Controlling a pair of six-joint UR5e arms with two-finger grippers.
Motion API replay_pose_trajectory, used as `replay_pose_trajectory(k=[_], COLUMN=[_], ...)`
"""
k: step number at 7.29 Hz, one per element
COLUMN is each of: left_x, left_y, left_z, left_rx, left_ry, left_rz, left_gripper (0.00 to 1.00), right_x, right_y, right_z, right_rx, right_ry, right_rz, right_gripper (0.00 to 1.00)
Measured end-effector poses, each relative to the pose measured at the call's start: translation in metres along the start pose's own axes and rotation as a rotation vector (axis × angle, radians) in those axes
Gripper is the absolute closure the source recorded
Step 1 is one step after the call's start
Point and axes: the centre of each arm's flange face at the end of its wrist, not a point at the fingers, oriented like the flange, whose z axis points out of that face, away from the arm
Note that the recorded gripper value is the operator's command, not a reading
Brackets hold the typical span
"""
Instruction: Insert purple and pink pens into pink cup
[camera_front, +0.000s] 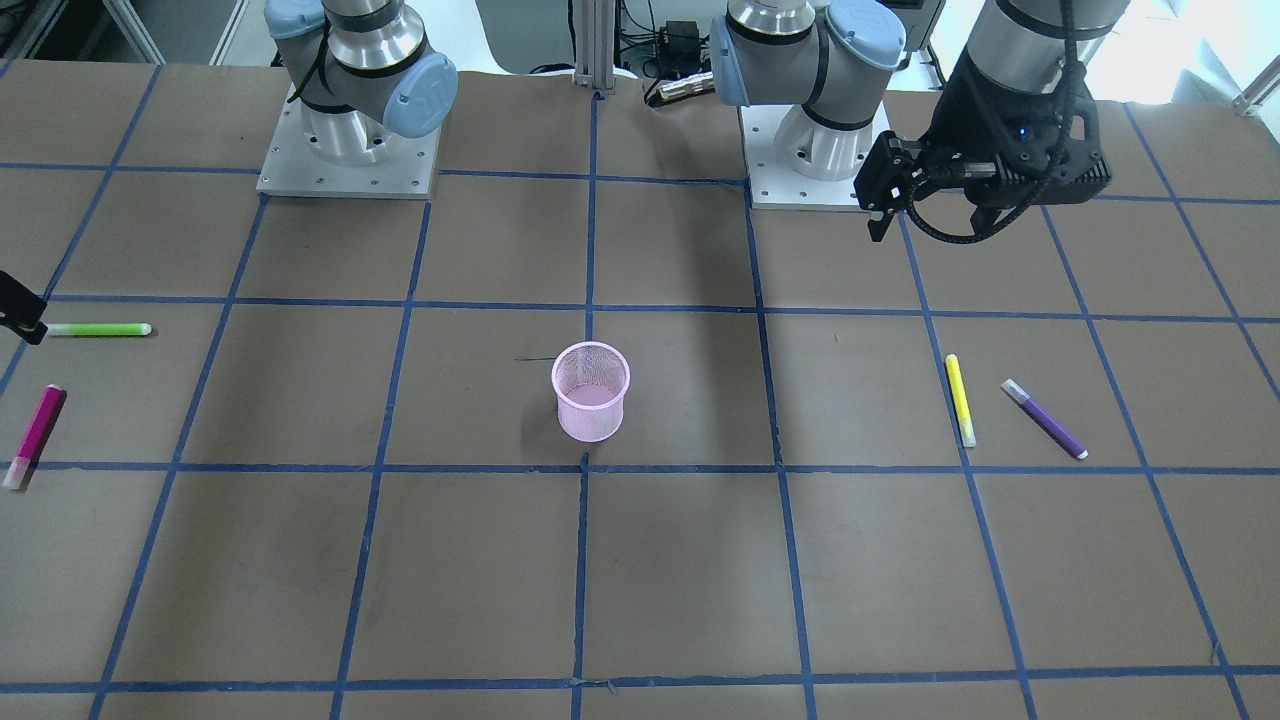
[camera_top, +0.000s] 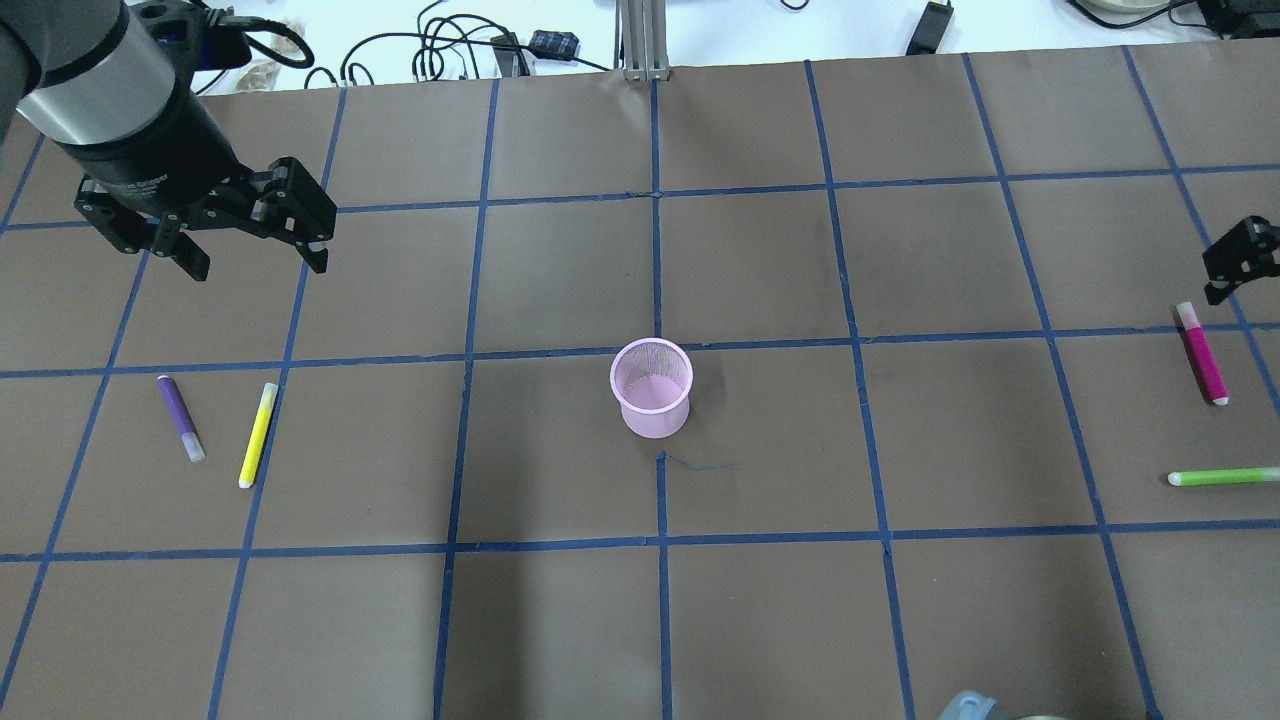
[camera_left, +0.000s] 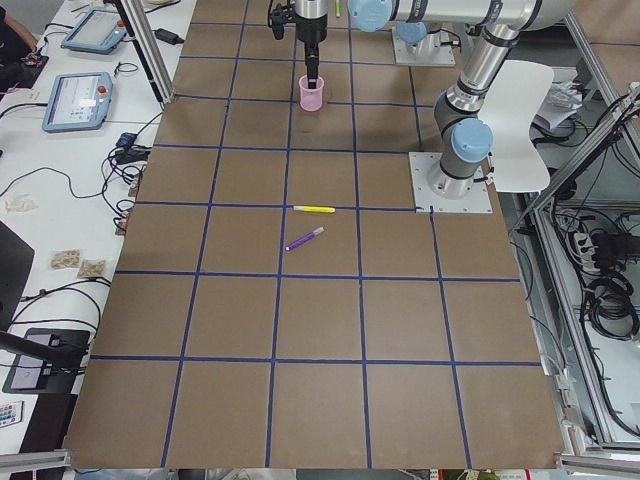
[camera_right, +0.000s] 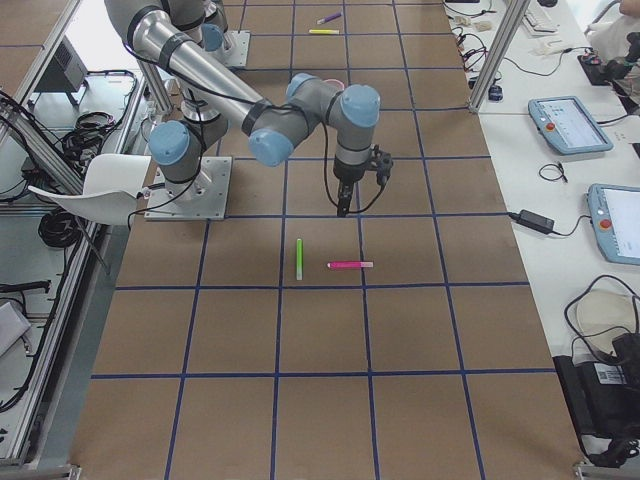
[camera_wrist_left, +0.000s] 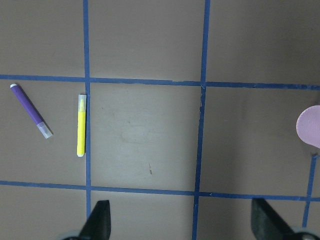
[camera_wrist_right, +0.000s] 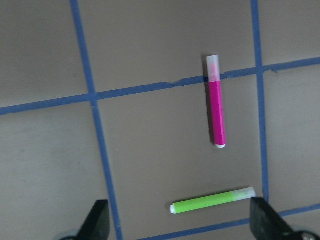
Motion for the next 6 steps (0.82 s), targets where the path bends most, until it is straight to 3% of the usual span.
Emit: replay_pose_trajectory(k=[2, 3, 4, 6], left_x=[0.000, -0.001, -0.005, -0.030], left_y=[0.000, -0.001, -0.003, -0.010], left_z=[0.000, 0.002, 0.003, 0.004], left_rx=[-0.002, -0.002, -0.002, 0.000], left_ry=[0.000, 0.001, 0.003, 0.005], left_rz=[0.000, 0.001, -0.004, -0.043], left_gripper=[0.00, 0.00, 0.00, 0.00], right_x=[0.031, 0.035, 0.036, 0.036], right_y=[0.015, 0.015, 0.013, 0.011], right_z=[0.069, 0.089, 0.103, 0.125], right_rx=[0.069, 0.080, 0.081, 0.063], right_ry=[0.027, 0.008, -0.013, -0.040], right_rz=[-0.032, -0.045, -0.056, -0.085], right_gripper=[0.00, 0.06, 0.19, 0.27])
